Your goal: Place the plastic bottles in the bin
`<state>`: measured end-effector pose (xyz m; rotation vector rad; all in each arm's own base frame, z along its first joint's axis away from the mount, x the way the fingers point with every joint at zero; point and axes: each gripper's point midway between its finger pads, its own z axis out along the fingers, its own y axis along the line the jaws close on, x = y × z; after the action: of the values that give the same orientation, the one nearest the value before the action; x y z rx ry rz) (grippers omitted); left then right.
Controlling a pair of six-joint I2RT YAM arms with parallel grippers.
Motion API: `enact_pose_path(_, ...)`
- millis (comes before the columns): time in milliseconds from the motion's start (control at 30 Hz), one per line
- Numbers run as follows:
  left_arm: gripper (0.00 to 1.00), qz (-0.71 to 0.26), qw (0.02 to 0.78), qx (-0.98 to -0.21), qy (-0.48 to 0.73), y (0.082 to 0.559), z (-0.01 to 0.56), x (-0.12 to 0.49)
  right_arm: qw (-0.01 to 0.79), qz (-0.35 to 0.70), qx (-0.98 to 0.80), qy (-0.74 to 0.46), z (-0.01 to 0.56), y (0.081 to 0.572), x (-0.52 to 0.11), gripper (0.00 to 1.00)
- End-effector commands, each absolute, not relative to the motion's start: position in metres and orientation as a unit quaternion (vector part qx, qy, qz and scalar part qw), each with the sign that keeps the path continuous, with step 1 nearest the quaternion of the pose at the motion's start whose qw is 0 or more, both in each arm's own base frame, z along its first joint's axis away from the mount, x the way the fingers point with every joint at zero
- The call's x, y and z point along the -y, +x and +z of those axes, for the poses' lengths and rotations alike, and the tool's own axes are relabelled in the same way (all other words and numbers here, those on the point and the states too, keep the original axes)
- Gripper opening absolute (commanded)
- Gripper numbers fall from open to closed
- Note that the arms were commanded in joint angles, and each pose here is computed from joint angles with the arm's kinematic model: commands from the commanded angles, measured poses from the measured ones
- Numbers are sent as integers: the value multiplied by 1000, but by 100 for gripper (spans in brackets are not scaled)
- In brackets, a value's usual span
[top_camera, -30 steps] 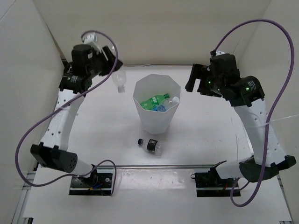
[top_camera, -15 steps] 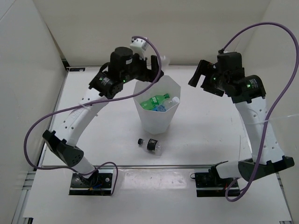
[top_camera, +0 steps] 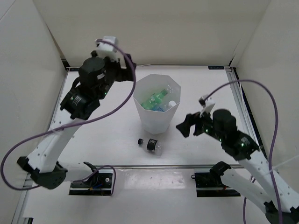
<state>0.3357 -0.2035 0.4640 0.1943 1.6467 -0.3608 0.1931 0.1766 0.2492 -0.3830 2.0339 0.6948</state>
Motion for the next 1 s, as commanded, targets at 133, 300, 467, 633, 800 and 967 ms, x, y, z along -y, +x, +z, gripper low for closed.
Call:
enact_pose_path(133,100,-19,609,-791,-61,327,350,107,476,316,-768,-288,192,156,-214,96)
enact_pose_path(300,100,-25,571,-813,-112,307,293,75,478,298,-741,-366,161,146,-252,96)
enact_pose_path(467,100,-6,528,-841,-115,289,258,56,463,297,-735,-398,135,144,-280,97)
enact_pose_path(633,100,26,488,-863,-126,282,236,41,444,311,-737,-405,119,145,-303,97)
enact_pose_path(800,100,23,473,-872,-125,280,229,40,431,316,-730,-426,105,138,-322,97)
enact_pose_path(967,100,26,462,-879,-115,277,225,38,396,293,-754,-435,73,138,-323,88)
